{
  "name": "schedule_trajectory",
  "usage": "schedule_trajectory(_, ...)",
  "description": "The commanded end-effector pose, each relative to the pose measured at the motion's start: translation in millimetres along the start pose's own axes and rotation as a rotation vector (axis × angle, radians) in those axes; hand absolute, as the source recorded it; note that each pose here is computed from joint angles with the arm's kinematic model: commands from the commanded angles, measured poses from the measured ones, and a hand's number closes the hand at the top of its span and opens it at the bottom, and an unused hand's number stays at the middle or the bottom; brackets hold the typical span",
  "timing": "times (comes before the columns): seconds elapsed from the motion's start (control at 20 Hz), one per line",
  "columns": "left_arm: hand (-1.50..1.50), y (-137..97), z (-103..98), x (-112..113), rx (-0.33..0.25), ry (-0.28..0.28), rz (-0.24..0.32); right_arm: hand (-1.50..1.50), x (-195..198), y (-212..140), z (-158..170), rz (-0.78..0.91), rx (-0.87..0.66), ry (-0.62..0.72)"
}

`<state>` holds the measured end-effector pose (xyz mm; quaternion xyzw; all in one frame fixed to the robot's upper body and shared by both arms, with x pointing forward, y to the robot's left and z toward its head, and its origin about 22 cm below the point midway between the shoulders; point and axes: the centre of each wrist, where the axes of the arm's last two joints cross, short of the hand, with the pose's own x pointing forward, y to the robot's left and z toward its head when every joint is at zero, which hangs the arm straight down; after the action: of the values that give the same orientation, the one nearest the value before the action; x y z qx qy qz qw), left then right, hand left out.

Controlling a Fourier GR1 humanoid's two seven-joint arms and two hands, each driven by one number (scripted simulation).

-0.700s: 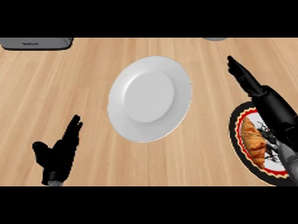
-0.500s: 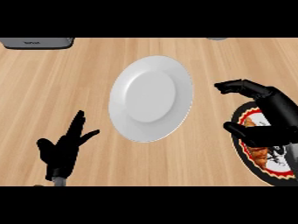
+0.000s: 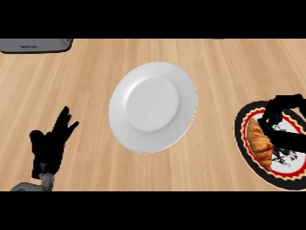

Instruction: Pick the croissant from the plate and place it in the plate

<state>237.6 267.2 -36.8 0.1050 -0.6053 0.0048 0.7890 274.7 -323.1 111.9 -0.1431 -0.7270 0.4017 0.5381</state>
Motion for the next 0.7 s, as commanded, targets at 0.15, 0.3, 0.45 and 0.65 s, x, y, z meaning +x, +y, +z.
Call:
schedule_trajectory(0.15,0.00,-5.1,-6.4,13.2,0.004,0.006,-0.035,-1.50,-75.0,39.3,63.6,-0.465,-0.053,-0.117)
schedule_trajectory(0.3,0.00,-20.1,0.8,21.9,-0.024,0.016,-0.035,-1.50,-91.8,8.7,73.6,-0.276,0.176,-0.100)
schedule_trajectory(0.45,0.00,-20.7,-4.4,26.4,-0.016,-0.001,-0.040,-1.50,-82.7,-1.3,58.6,-0.046,0.256,-0.073)
schedule_trajectory(0.65,0.00,-19.6,1.5,24.9,-0.033,0.011,-0.063,-1.50,-65.2,-23.3,43.6,0.212,0.281,-0.068)
